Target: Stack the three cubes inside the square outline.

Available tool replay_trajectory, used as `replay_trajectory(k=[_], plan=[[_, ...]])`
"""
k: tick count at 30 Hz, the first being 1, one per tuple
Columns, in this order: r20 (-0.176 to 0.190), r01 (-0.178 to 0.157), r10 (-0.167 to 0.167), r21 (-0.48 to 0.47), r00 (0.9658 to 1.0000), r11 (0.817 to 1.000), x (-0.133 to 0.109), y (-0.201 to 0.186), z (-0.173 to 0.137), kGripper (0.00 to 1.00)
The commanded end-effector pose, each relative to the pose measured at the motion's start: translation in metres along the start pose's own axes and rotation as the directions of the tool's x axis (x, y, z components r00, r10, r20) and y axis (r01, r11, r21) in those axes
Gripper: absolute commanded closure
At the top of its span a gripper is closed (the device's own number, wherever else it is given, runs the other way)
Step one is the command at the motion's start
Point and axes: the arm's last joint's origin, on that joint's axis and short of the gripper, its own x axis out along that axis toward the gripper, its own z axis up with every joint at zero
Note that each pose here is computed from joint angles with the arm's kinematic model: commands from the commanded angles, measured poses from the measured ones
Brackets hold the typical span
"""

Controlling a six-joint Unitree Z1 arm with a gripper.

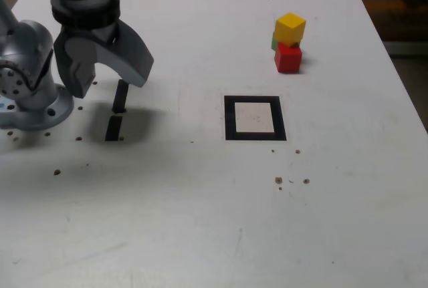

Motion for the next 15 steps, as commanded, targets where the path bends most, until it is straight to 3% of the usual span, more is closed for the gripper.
replay_trajectory(k=[1, 6, 11, 15], plan=[[0.025, -0.007, 0.007, -0.003, 0.9997, 1.000, -0.008, 0.001, 0.004, 0.01], [0.088, -0.020, 0.020, -0.003, 0.9960, 1.000, -0.046, 0.003, 0.030, 0.01], [0.145, -0.045, 0.045, -0.004, 0.9884, 0.999, -0.103, 0.007, 0.064, 0.01], [0.164, -0.082, 0.081, -0.003, 0.9830, 0.997, -0.138, 0.011, 0.092, 0.01]])
